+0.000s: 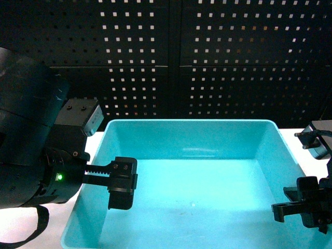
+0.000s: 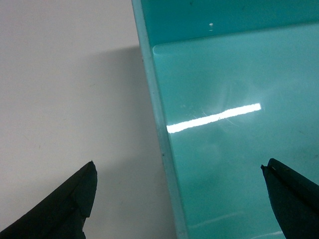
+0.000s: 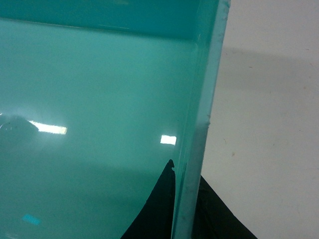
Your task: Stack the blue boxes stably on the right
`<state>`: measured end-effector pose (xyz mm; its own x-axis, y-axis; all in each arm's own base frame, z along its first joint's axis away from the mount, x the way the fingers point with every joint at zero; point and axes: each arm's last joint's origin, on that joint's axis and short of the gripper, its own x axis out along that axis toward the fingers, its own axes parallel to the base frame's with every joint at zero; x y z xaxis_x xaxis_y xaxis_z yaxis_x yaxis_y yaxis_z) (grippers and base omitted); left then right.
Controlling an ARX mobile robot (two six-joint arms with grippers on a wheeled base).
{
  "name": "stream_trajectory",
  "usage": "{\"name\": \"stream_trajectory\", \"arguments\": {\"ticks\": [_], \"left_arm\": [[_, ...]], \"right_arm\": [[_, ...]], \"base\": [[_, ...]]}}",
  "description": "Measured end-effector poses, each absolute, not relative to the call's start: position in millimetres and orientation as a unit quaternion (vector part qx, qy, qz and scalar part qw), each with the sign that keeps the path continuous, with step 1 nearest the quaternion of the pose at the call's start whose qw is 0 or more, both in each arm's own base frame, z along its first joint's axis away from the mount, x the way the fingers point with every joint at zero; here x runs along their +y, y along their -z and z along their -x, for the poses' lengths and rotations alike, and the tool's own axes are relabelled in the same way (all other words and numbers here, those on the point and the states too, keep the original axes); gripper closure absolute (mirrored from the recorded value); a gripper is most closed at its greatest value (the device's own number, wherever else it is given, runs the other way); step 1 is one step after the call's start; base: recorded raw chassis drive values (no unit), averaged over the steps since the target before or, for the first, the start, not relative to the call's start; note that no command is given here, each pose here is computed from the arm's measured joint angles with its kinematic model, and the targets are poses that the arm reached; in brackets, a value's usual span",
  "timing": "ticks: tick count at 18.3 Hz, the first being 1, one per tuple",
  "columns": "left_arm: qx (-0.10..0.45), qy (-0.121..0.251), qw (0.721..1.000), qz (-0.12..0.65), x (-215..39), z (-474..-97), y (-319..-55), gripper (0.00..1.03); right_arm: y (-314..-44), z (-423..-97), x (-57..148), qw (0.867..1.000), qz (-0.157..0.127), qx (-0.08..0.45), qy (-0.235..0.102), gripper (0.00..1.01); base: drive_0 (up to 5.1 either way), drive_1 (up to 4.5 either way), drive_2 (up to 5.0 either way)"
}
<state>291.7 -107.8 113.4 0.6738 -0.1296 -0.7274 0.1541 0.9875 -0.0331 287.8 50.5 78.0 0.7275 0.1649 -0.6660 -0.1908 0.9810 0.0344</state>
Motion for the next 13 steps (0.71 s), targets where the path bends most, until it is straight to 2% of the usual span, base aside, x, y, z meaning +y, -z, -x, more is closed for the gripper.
{"name": "stream_trajectory", "arguments": {"ticks": [4, 5, 7, 10, 13], "left_arm": [[0.395, 0.077, 0.915, -0.016, -108.0, -291.6, -113.5, 0.05], [0.394, 0.076, 0.916, -0.016, -107.9, -291.4, -113.2, 0.08], [0.398, 0.077, 0.914, -0.015, -107.2, -289.4, -109.8, 0.28], [0.402, 0.073, 0.912, -0.015, -106.7, -287.2, -106.4, 0.49], [0.402, 0.079, 0.912, -0.01, -111.5, -284.9, -106.0, 0.8]], "right_arm": [[-77.9, -287.5, 50.4, 0.93, 0.018, 0.356, -0.095, 0.94], [-78.0, -287.2, 50.4, 0.93, 0.018, 0.355, -0.095, 0.94], [-77.9, -286.8, 50.3, 0.93, 0.018, 0.355, -0.095, 0.94], [-78.0, -285.9, 50.2, 0.931, 0.018, 0.353, -0.095, 0.94], [-77.4, -283.4, 49.4, 0.932, 0.018, 0.35, -0.095, 0.94]], "base": [[0.0, 0.0, 0.0], [0.0, 0.0, 0.0], [0.0, 0.0, 0.0], [0.0, 0.0, 0.0], [0.0, 0.0, 0.0]]}}
